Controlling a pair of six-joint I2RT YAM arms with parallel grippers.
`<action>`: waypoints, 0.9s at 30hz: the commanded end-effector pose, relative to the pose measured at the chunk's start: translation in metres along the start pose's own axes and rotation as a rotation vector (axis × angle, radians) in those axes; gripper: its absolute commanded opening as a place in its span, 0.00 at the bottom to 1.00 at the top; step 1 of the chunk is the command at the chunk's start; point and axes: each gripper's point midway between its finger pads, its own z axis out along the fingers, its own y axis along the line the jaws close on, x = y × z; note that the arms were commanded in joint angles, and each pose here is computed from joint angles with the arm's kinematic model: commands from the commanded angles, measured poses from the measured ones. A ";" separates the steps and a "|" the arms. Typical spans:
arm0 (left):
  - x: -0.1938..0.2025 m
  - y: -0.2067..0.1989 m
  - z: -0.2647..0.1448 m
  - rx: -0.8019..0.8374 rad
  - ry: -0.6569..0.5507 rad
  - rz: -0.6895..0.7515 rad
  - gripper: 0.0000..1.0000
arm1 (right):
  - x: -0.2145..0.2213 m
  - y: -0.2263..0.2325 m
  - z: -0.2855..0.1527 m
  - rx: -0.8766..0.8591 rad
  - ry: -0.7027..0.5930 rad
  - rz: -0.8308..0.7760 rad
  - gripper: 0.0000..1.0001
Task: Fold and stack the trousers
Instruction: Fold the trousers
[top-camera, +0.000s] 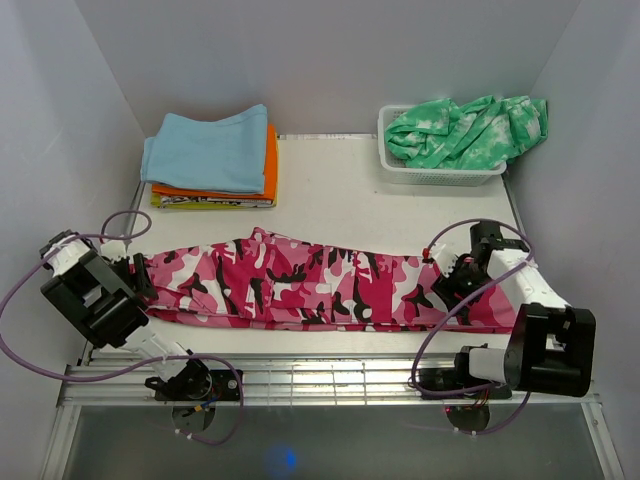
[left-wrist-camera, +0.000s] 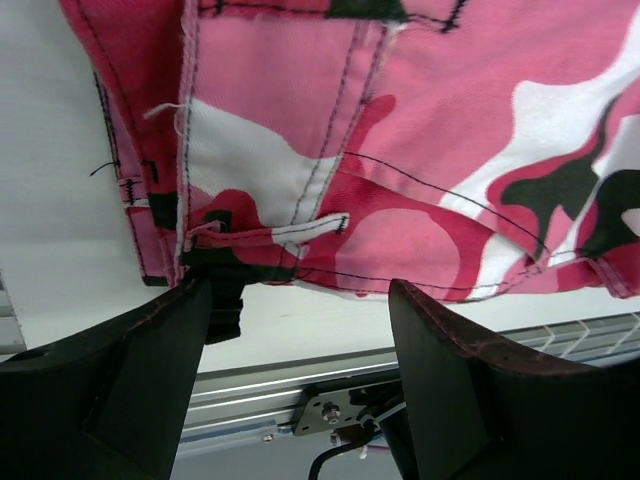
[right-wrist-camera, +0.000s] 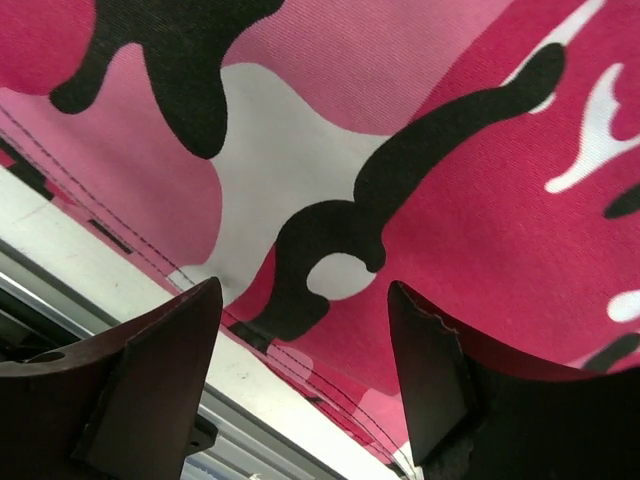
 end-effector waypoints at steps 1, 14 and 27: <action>-0.004 0.014 -0.010 -0.120 -0.048 0.016 0.81 | 0.003 -0.009 0.010 0.021 0.045 -0.001 0.71; 0.009 0.022 0.008 -0.177 -0.048 -0.018 0.79 | 0.004 -0.012 0.017 0.010 0.092 0.011 0.67; -0.018 -0.005 -0.033 -0.017 -0.238 0.089 0.65 | 0.005 -0.008 0.017 0.002 0.099 0.023 0.67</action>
